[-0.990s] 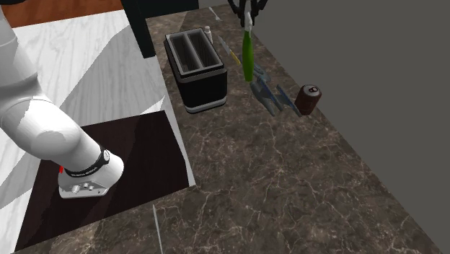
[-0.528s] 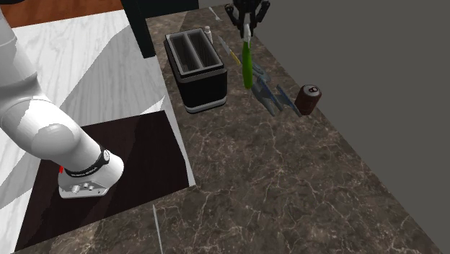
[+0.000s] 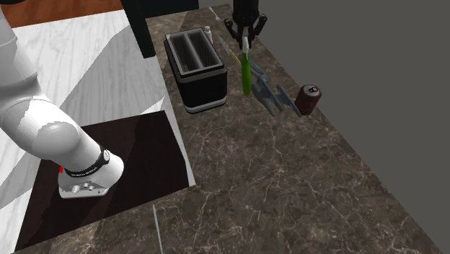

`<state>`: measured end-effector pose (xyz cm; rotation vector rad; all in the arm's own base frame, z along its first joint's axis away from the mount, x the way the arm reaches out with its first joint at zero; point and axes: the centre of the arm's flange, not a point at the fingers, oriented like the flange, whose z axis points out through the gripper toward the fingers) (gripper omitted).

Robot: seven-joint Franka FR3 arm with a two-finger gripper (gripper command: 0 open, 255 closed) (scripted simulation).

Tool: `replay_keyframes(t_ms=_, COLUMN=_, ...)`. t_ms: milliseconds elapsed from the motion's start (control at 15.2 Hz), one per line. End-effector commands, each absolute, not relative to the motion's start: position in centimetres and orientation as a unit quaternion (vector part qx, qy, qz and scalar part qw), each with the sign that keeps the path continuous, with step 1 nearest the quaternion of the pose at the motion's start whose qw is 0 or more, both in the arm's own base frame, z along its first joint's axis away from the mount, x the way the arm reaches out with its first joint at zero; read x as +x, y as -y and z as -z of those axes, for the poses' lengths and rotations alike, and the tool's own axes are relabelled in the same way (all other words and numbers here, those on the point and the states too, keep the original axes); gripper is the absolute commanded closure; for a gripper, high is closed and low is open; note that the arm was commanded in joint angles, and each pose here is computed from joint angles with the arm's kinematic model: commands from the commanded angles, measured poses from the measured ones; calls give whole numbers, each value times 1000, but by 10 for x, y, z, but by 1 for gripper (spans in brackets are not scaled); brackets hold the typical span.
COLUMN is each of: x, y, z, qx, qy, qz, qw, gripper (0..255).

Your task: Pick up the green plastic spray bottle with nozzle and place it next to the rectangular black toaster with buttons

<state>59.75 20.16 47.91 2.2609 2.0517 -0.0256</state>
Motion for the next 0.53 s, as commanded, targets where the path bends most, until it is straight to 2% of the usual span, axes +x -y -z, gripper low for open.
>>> replay_keyframes(t_ms=0, x=598, y=-201, z=-469, qx=740, qy=-671, qz=8, qw=44, gripper=255)
replay_keyframes(t_ms=462, x=598, y=-201, z=-432, qx=740, qy=-671, qz=8, qw=44, gripper=255)
